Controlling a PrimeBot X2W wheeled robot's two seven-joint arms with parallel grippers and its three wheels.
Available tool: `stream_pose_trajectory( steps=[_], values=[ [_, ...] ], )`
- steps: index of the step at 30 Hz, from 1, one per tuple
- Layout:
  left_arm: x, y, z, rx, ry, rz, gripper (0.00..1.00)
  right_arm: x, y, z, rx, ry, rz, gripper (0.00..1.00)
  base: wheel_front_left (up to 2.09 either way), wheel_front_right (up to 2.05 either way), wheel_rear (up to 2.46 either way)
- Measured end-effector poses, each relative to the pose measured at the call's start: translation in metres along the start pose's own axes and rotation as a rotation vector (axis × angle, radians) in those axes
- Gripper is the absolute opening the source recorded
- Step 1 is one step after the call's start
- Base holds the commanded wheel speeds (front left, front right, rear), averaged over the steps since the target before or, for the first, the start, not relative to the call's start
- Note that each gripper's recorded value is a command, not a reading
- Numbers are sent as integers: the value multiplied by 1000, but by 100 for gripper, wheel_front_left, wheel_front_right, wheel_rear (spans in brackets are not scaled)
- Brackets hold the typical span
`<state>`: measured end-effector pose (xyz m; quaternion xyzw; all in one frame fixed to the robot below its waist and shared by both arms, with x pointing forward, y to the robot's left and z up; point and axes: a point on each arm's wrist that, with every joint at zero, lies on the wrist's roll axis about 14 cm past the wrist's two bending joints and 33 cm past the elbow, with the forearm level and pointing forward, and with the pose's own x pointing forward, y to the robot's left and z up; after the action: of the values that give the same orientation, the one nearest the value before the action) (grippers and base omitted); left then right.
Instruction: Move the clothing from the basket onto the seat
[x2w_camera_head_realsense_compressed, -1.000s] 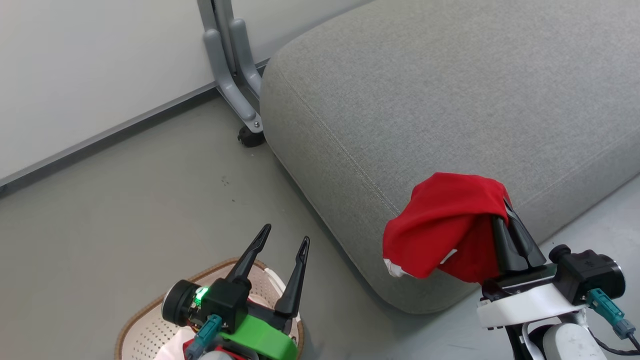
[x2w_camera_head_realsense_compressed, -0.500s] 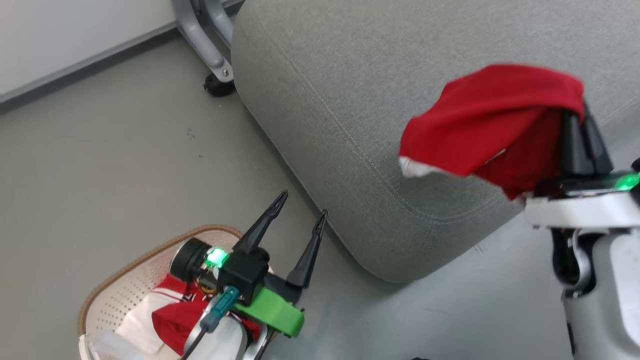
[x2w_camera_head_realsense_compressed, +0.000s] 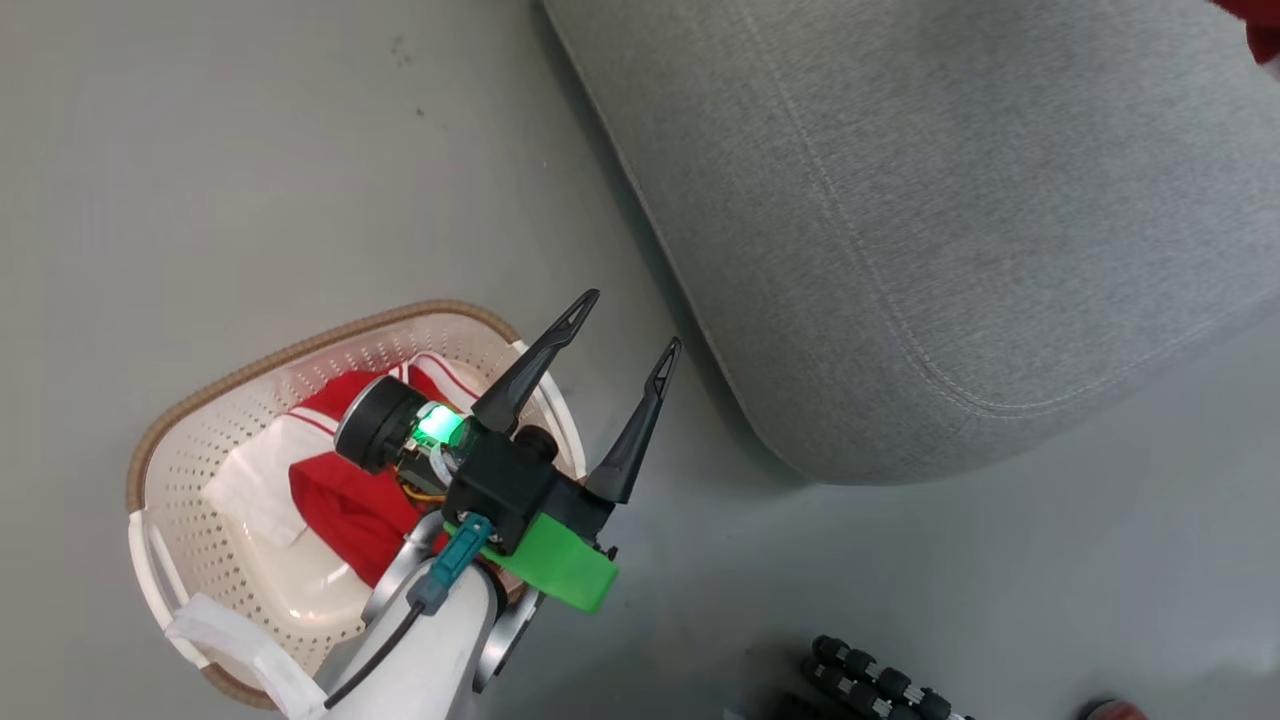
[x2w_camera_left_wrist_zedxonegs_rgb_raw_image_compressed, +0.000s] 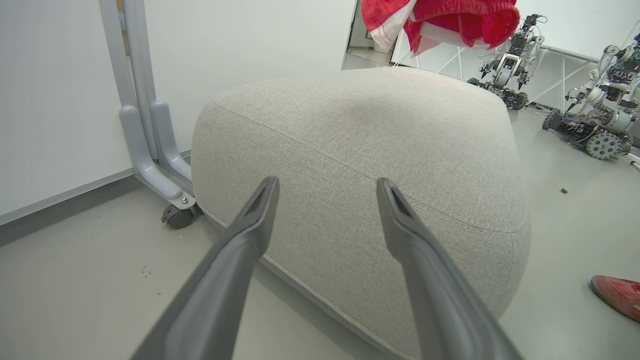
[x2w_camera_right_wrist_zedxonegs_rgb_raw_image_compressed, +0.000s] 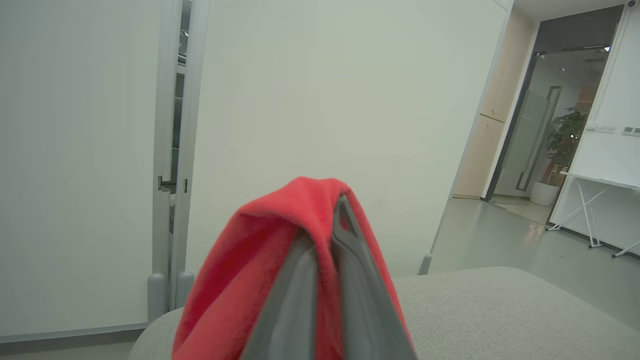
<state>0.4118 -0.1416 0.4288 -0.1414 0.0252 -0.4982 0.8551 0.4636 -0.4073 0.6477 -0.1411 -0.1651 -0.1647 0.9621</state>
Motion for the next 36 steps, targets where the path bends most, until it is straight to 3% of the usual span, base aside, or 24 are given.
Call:
stream_pose_trajectory(
  steps=[7,14,15,16,22,29,36],
  values=[
    [-8,27,-22,-24,27,55,100,15,30,-100,40,223,24,0,0,0,0],
    [-23,57,-40,-31,67,135,100,-19,57,-200,44,487,20,3,0,0,0],
    [-25,59,-41,-31,70,144,100,-23,60,-207,46,504,18,81,0,0,0],
    [-27,62,-41,-32,73,154,100,-27,62,-211,39,516,19,100,0,0,0],
    [-32,65,-29,-42,62,193,100,-45,62,-202,25,502,3,100,0,0,0],
    [-41,57,3,-64,20,254,100,-93,34,-176,87,494,-111,100,0,0,0],
    [-72,65,35,-44,-16,403,100,-160,74,-158,162,544,16,100,0,0,0]
  ],
)
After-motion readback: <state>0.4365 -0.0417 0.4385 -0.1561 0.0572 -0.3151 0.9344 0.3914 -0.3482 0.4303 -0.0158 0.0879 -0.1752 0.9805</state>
